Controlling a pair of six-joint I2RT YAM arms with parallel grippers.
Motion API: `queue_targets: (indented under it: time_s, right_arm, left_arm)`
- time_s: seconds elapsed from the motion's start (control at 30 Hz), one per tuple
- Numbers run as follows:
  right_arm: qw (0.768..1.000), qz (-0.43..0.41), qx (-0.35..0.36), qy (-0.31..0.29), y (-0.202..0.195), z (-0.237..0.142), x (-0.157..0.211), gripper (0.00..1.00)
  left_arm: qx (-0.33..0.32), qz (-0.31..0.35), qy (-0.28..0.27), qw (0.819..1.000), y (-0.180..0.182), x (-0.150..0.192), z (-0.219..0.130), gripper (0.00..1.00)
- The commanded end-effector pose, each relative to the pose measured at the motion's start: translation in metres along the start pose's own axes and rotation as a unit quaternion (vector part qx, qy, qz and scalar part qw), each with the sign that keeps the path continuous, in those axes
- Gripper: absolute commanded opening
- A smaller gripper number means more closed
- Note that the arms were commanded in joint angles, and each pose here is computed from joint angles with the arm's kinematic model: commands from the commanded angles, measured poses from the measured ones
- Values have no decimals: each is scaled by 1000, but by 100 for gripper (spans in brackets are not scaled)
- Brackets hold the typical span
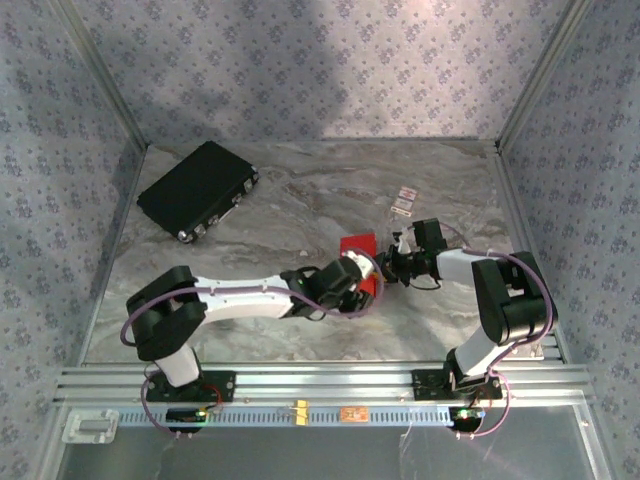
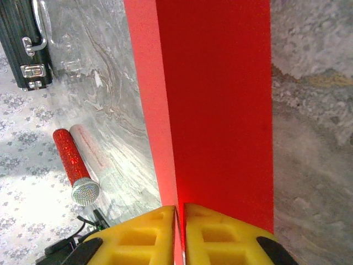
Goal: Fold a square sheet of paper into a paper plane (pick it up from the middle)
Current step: Fold the triangle a second time at the center of the table.
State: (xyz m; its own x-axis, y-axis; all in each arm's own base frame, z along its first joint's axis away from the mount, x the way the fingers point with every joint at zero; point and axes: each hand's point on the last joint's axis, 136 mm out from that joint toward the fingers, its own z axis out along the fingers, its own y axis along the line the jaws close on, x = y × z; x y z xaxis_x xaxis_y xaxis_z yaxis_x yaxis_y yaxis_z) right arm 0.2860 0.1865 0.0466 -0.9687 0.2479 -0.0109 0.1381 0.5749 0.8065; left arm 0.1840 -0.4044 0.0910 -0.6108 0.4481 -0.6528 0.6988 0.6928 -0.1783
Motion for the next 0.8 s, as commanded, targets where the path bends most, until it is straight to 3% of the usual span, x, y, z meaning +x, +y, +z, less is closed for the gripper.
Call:
queue_targets:
  time_s: [0.0,0.1,0.33,0.77]
  right_arm:
    - [1000,-1,-4,8,6,-3,-1,14]
    - [1000,-1,-4,8,6,-4,-1,14]
    - [1000,2,-7,8,6,-2,0,14]
    - [1000,5,-4,9,3,-1,0,15]
  left_arm:
    - [-107,122,-6,987,7,-8,-3,58]
    - [-122,165,-3,979,-4,-6,1,61]
    - [-157,193,14,969,-2,-4,14,63]
    - [-143,212,32,966,-10,2,29,66]
